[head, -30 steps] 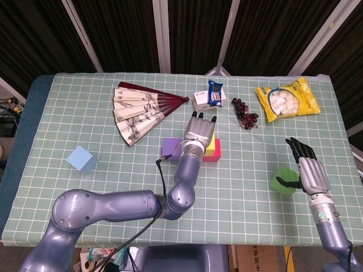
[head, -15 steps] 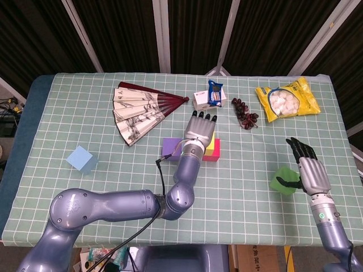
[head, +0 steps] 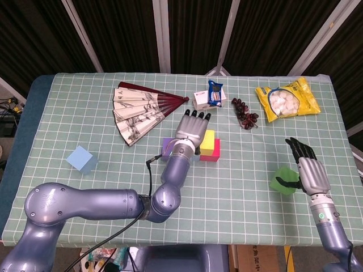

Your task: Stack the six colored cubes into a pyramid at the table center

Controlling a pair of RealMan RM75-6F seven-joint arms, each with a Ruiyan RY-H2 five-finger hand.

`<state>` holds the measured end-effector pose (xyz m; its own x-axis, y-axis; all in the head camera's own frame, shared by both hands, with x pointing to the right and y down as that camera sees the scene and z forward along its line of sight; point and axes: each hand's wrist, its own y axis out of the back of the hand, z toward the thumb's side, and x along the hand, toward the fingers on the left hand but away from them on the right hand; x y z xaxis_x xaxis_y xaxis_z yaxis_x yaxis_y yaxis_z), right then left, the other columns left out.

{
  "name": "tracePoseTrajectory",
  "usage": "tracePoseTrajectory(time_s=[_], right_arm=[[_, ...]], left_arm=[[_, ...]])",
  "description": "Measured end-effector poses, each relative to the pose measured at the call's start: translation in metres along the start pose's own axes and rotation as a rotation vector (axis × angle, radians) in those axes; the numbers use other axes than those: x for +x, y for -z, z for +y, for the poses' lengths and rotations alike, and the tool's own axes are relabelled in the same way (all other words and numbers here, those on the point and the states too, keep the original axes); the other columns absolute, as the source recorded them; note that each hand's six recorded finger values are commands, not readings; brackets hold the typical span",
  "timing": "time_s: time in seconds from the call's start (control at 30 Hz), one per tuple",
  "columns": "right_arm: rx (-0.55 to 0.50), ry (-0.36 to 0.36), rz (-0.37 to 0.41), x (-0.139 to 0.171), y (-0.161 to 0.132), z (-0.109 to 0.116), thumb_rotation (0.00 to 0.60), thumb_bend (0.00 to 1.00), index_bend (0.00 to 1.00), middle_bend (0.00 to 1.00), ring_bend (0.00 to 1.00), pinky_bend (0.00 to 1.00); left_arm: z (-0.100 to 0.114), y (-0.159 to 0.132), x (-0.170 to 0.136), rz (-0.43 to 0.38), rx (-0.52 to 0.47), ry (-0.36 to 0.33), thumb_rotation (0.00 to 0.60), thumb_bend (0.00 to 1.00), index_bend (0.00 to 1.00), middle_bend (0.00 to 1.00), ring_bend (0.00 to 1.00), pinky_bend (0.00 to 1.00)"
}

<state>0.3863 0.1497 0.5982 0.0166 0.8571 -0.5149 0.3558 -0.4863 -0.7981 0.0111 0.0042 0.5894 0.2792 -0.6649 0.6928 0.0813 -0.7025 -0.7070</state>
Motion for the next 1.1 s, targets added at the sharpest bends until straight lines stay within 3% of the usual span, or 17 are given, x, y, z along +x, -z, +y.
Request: tracePoseTrajectory(time_s=[0.27, 0.5, 0.73, 0.87, 1.1], right_arm=[[-0.007, 0.003, 0.003, 0.0, -0.002, 0.001, 0.6, 0.21, 0.0, 0.01, 0.0, 0.0], [-0.011, 0.005, 0.006, 0.001, -0.003, 0.002, 0.6, 0.21, 0.0, 0.01, 0.0, 0.0], [-0.004, 0.0, 0.01, 0.003, -0.004, 0.0, 0.6, 0.21, 0.0, 0.01, 0.0, 0.0], [0.0, 0.004, 0.009, 0.002, -0.003, 0.001, 0.6, 0.21, 0.0, 0.01, 0.0, 0.0], [0.02, 0.005, 0.003, 0.002, -0.001, 0.0, 0.6, 0.21, 0.0, 0.01, 0.0, 0.0]], left_arm=[[0.004, 0.049, -0.028, 0.051, -0.062, -0.066, 0.6, 0.13, 0.0, 0.09, 0.06, 0.0], [-0.007, 0.112, -0.063, 0.113, -0.05, -0.11, 0.6, 0.13, 0.0, 0.09, 0.06, 0.0], [-0.026, 0.174, -0.096, 0.166, -0.02, -0.146, 0.6, 0.07, 0.0, 0.09, 0.06, 0.0], [-0.033, 0.196, -0.108, 0.157, 0.006, -0.169, 0.6, 0.05, 0.0, 0.09, 0.06, 0.0], [-0.046, 0.222, -0.123, 0.054, 0.132, -0.223, 0.6, 0.03, 0.0, 0.13, 0.06, 0.0]])
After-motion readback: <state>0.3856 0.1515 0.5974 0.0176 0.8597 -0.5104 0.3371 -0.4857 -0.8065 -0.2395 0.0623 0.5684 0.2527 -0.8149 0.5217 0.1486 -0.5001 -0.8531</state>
